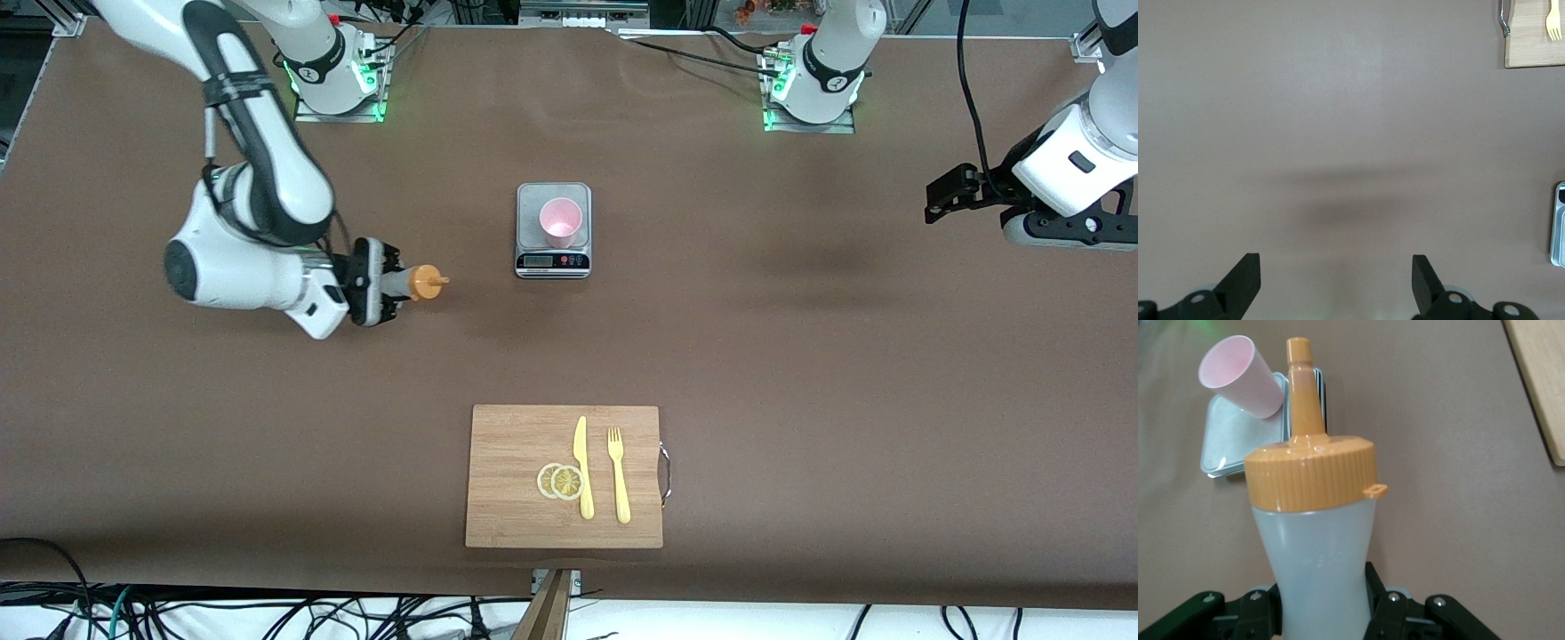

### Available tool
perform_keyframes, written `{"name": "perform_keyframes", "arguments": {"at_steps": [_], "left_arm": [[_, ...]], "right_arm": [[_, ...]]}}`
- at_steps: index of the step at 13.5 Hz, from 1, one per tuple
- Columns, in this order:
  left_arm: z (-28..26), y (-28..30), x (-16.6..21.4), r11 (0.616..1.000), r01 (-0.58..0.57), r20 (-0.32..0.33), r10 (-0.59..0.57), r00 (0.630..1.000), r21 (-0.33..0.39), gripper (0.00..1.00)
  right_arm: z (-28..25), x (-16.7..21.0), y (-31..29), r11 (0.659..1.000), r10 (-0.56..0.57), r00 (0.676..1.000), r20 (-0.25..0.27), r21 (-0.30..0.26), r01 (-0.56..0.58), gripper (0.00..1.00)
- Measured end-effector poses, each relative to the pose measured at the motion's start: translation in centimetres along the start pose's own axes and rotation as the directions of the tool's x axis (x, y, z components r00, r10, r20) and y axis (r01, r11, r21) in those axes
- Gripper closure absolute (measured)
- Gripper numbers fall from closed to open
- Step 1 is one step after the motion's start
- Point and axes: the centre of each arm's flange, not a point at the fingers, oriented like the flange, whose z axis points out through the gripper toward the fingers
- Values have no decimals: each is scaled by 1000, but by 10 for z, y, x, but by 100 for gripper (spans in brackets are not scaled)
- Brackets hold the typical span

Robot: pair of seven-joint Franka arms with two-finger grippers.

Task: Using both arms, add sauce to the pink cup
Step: 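Carry the bottle with the right gripper over the pink cup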

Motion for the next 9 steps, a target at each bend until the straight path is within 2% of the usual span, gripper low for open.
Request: {"name": "perform_keyframes", "arguments": {"at_steps": [2, 5, 9], "left_arm": [[0, 0, 0, 1000, 0, 0, 0, 1000, 0, 0], [0, 0, 0, 1000, 0, 0, 0, 1000, 0, 0], [2, 1, 0, 1000, -1, 3, 1, 1000, 0, 0]], "right_arm": [[14, 31, -15, 1000, 15, 998, 67, -26, -13, 61], [31, 59, -31, 999, 11, 988, 151, -48, -3, 61], [32, 83, -49, 997, -23, 981, 194, -67, 37, 61]]}}
